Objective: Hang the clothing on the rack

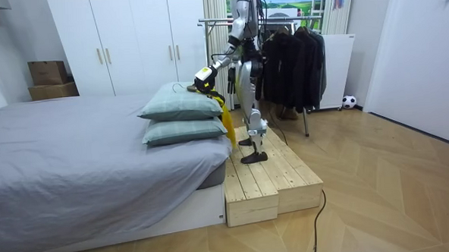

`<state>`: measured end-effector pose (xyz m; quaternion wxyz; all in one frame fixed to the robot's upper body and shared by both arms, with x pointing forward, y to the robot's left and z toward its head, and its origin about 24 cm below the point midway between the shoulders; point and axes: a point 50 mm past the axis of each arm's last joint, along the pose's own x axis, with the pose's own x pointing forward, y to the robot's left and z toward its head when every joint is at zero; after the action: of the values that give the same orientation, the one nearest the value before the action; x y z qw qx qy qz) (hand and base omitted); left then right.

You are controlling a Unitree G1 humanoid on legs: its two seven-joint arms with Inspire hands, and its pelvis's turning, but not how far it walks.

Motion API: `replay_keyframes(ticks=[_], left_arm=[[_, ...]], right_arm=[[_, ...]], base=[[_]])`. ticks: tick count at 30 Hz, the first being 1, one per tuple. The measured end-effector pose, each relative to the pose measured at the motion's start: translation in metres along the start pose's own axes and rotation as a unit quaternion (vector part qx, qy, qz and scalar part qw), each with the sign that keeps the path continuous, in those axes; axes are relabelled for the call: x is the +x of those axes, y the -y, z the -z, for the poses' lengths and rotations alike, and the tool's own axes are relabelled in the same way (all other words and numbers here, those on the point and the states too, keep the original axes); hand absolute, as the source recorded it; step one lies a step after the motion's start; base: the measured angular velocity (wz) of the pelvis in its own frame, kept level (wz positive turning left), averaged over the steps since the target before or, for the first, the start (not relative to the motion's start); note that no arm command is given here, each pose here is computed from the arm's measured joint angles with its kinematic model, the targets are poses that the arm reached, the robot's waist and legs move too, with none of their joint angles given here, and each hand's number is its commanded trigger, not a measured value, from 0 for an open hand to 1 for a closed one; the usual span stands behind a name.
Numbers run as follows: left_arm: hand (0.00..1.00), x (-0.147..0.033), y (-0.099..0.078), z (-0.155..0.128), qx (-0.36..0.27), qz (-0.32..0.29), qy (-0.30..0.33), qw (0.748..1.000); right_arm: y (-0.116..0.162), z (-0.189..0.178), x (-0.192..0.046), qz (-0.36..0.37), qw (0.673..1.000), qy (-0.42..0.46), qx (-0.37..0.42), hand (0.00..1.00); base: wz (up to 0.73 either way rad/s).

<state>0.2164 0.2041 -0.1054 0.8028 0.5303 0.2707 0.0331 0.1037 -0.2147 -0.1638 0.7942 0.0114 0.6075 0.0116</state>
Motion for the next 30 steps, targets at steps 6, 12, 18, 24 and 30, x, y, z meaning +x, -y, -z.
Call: replay_keyframes(ticks=[6,12,18,24,30], left_arm=[[1.0,0.0,0.0,0.0,-0.001,0.0,0.0,1.0],[1.0,0.0,0.0,-0.001,-0.002,-0.002,0.001,1.0],[1.0,0.0,-0.002,-0.006,-0.016,-0.011,0.004,1.0],[1.0,0.001,-0.007,-0.013,-0.038,-0.03,0.018,0.999],[1.0,0.004,-0.016,-0.023,-0.085,-0.048,0.033,0.995]], right_arm=[[0.0,-0.001,0.0,0.0,1.0,0.0,-0.007,0.0],[0.0,0.0,0.0,0.004,1.0,-0.001,-0.005,0.0],[0.001,0.001,0.0,0.008,1.0,-0.001,-0.002,0.0],[0.002,0.004,0.0,0.017,1.0,-0.001,0.003,0.0],[0.004,0.01,-0.001,0.02,1.0,0.005,0.018,0.0]], base=[[0.0],[0.0],[0.0],[0.0],[-0.01]])
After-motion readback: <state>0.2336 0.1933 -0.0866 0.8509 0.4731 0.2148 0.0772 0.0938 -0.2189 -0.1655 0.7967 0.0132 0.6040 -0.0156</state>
